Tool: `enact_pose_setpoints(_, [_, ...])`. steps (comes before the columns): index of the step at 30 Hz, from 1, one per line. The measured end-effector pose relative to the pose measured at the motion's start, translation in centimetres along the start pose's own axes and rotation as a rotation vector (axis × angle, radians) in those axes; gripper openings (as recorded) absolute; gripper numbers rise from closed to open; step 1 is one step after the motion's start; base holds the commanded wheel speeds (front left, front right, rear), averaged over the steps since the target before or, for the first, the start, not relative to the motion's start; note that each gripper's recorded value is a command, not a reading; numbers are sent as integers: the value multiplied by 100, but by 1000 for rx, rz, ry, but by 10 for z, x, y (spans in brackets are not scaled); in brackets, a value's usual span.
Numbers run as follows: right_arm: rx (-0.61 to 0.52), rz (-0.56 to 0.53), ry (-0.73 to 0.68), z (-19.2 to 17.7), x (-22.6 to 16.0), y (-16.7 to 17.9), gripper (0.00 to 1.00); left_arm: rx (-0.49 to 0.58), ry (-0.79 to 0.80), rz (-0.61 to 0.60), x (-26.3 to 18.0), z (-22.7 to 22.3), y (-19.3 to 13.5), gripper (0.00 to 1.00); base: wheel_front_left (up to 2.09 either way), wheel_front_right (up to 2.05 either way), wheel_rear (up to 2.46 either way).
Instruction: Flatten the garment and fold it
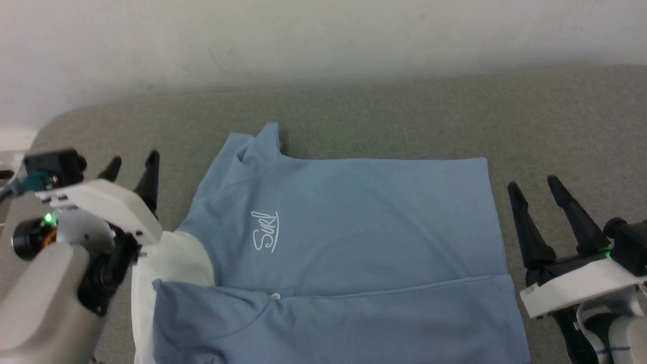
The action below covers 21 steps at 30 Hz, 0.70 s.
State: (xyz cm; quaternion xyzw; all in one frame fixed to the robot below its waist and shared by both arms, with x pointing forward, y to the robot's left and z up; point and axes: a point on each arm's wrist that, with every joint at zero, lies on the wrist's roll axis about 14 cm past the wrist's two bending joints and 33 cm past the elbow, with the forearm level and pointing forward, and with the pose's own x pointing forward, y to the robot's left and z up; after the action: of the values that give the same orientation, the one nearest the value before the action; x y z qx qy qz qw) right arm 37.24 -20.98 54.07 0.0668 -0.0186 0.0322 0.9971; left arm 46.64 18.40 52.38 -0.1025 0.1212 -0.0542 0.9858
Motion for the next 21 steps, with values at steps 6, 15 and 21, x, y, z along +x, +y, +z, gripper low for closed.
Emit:
enact_pose_setpoints(6, [0,-3,-28,1,17,1,100,26,15,-55,68,31,-9,100,0,0,0])
enact_pose_setpoints(15, [-4,-25,27,-22,27,-6,100,104,319,-155,146,-5,-38,100,0,0,0])
enact_pose_setpoints(21, [-11,-67,67,-35,24,-19,100,176,628,-196,161,-72,-50,100,0,0,0])
